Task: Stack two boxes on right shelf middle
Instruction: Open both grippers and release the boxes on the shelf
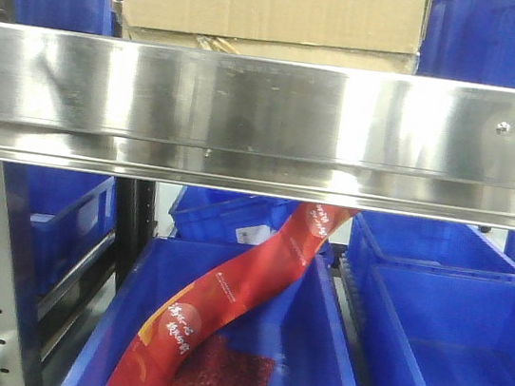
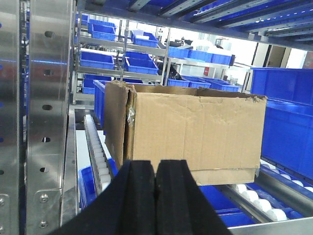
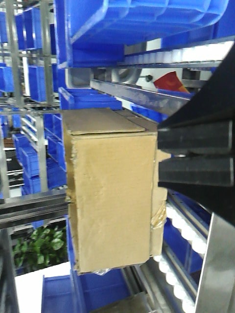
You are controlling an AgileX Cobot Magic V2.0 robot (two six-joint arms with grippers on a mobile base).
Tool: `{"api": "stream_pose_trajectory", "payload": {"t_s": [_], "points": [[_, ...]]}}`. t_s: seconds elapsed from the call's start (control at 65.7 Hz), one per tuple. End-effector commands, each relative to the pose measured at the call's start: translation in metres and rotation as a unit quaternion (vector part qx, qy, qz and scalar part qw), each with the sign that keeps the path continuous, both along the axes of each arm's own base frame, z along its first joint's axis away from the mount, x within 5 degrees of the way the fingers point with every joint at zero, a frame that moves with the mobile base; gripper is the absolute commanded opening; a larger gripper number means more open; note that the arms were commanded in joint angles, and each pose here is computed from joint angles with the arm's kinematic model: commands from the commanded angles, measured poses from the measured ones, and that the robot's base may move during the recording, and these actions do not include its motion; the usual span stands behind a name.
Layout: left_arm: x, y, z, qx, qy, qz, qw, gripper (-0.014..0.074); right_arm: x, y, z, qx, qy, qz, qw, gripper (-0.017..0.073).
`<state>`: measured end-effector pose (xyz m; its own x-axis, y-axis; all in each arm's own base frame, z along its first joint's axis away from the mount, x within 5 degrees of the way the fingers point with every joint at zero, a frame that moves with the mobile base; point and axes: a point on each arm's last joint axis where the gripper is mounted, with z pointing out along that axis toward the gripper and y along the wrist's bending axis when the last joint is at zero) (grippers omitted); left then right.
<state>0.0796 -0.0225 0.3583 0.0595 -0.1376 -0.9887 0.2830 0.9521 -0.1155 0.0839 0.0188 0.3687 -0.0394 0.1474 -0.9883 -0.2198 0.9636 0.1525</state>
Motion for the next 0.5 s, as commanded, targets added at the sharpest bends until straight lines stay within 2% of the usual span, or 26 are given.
{"api": "stream_pose_trajectory", "payload": {"t_s": [0.0,0.122,0.213,0.259,0.335,0.395,0.487], "points": [[-0.001,0.0,0.001,-0.008,-0.009,0.001,1.0,-0.0111,-0.002,-0.001,0.003,0.001,-0.016,-0.001,1.0,-0.0162],[-0.001,0.0,0.001,-0.008,-0.009,0.001,1.0,-0.0111,-0.007,-0.003,-0.001,-0.005,-0.006,-0.006,1.0,-0.0162],[-0.001,0.0,0.001,-0.008,-0.009,0.001,1.0,-0.0111,-0.014,-0.008,-0.018,-0.056,0.013,-0.022,0.998,-0.0162],[-0.001,0.0,0.001,-0.008,-0.009,0.001,1.0,-0.0111,-0.018,-0.01,-0.03,-0.07,0.019,-0.031,0.997,-0.0162],[-0.001,0.0,0.001,-0.008,-0.009,0.001,1.0,-0.0111,-0.024,-0.012,-0.047,-0.063,0.017,-0.04,0.997,-0.0162],[-0.001,0.0,0.001,-0.008,-0.009,0.001,1.0,-0.0111,-0.025,-0.013,-0.062,-0.074,-0.001,-0.056,0.996,-0.0162],[-0.001,0.0,0.001,-0.008,-0.009,0.001,1.0,-0.0111,-0.026,-0.014,-0.089,-0.076,-0.005,-0.076,0.994,-0.0162]]}}
